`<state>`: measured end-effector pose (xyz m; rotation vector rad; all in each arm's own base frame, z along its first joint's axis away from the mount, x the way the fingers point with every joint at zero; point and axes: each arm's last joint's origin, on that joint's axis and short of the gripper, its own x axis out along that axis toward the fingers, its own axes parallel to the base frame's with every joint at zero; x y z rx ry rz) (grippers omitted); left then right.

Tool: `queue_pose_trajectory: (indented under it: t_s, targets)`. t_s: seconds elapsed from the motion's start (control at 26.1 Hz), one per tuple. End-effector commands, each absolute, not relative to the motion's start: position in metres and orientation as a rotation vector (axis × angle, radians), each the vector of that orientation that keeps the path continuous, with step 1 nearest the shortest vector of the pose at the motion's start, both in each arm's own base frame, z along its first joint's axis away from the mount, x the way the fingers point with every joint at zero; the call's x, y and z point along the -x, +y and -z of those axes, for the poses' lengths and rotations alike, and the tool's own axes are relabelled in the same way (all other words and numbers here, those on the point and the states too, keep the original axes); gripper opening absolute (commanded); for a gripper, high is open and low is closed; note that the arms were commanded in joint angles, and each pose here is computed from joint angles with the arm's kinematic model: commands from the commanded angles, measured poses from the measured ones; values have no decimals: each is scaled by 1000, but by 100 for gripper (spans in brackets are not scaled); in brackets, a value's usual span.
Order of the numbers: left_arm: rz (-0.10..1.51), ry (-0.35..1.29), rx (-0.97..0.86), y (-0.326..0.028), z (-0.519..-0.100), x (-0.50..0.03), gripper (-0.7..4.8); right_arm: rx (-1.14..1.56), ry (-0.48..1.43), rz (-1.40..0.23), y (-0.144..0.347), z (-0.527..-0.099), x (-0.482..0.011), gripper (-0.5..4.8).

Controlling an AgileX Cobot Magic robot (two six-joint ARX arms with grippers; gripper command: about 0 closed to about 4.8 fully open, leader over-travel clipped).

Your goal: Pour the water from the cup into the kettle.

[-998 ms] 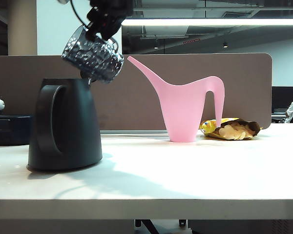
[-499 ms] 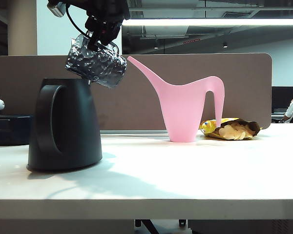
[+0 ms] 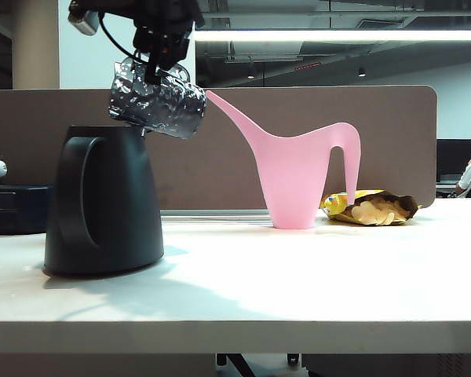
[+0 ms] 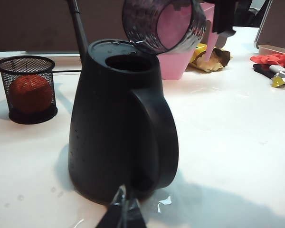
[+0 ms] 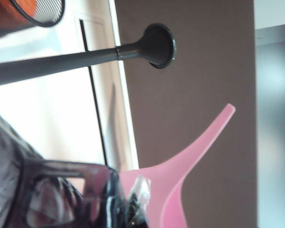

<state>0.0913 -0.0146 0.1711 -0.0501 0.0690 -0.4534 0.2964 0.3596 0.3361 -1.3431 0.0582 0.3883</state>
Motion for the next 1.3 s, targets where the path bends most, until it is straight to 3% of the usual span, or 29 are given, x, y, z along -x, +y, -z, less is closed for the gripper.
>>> queue_pose_trajectory:
  t_s: [0.04, 1.3]
  targets:
    - [451, 50, 46, -15, -175, -91, -5, 1364, 38, -381, 366, -335, -294, -9]
    - [425, 96, 50, -14, -170, -91, -5, 1497, -49, -316, 384, -333, -283, -9]
